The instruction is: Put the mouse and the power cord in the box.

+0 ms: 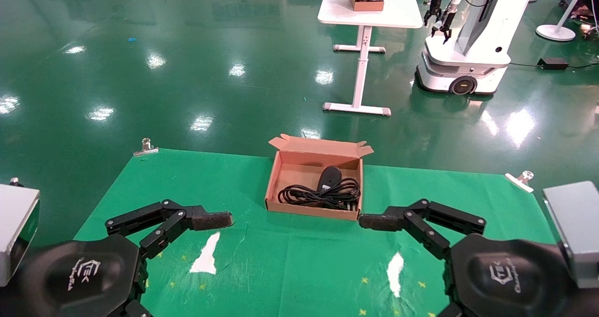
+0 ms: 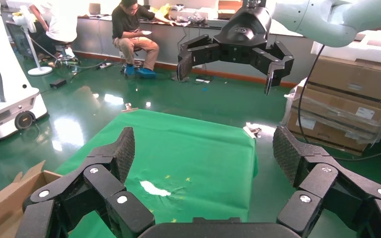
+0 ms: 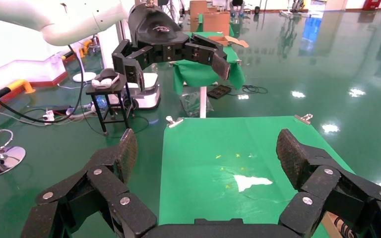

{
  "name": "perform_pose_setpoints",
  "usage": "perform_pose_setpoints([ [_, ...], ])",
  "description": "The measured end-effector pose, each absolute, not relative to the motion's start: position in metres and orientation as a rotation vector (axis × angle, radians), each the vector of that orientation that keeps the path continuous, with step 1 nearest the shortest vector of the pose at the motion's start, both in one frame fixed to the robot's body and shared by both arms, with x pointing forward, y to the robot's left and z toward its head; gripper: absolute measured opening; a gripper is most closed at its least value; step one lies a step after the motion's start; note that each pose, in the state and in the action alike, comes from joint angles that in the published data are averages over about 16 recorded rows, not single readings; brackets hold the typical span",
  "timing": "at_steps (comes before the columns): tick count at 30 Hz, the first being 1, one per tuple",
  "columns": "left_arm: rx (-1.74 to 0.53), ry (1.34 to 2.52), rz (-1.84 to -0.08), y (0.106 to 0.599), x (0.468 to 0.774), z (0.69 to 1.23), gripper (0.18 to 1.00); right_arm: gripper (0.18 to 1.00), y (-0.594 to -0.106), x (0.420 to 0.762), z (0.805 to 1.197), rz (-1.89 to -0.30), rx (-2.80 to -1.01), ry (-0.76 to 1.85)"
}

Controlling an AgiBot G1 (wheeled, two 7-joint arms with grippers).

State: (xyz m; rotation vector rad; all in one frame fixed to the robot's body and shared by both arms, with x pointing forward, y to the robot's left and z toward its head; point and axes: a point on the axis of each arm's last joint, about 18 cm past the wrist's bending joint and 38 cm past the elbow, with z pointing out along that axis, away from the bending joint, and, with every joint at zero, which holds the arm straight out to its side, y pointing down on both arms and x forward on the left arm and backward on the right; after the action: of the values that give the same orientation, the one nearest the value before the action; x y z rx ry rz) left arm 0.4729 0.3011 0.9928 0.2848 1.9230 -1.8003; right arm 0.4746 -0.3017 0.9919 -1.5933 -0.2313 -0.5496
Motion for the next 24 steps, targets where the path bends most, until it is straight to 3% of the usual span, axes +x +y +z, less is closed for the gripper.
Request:
perform_pose_setpoints([
  [24, 0.278, 1.924, -1.799, 0.3003, 0.475, 0.9923, 1.0, 1.001, -0.3024, 0.4757, 0.9923, -0.554, -1.596, -0.23],
])
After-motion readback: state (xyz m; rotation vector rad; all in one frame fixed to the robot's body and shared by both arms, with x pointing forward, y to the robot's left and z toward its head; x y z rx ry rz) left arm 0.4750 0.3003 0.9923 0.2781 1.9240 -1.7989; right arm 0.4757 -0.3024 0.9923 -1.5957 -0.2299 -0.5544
